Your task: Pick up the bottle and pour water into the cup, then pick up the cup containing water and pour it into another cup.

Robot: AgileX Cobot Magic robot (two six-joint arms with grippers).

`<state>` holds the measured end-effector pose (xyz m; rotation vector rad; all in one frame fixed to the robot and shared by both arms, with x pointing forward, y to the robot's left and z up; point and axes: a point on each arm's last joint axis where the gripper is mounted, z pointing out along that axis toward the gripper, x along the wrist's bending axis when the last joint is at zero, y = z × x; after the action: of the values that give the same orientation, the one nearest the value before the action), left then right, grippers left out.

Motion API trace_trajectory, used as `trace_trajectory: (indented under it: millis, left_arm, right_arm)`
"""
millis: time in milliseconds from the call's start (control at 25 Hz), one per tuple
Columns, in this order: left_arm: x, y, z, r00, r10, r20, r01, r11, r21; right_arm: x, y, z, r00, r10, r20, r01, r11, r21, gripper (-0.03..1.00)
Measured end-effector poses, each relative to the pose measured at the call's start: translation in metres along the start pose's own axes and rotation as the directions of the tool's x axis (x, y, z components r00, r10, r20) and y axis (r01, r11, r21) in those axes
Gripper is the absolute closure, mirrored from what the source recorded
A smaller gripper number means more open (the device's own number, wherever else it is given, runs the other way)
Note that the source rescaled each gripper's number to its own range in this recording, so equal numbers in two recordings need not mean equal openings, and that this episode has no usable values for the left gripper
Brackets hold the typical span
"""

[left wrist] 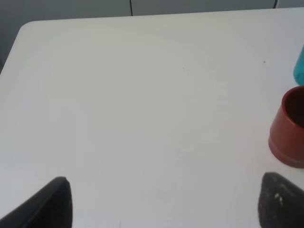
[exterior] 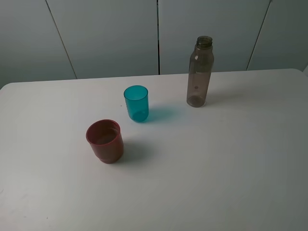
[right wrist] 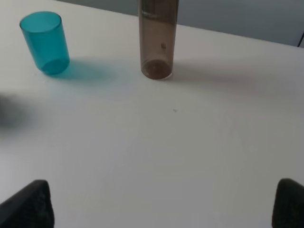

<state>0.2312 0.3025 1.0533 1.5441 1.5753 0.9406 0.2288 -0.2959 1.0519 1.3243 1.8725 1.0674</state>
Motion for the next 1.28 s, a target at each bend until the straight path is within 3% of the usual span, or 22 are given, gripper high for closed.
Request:
trace_trajectory:
  millis: [200, 520, 1280]
  left_arm:
    - [0.0, 0.0, 0.0, 1.0, 0.0, 0.0, 0.0, 1.0, 0.0]
    - [0.0, 0.0, 0.0, 1.0, -0.002, 0.0, 0.002, 1.0, 0.0]
    - [0.0, 0.0, 0.0, 1.0, -0.002, 0.0, 0.002, 1.0, 0.0]
  right_arm:
    - [0.0, 0.0009, -0.0001, 1.0, 0.004, 0.009, -0.004, 1.0, -0.018, -0.03]
    - [0.0023, 0.0024, 0.0016, 0.972, 0.127, 0.2, -0.123, 0.992, -0.032, -0.03]
    - [0.0025, 0.0025, 0.0018, 0.969, 0.133, 0.207, -0.129, 0.991, -0.034, -0.03]
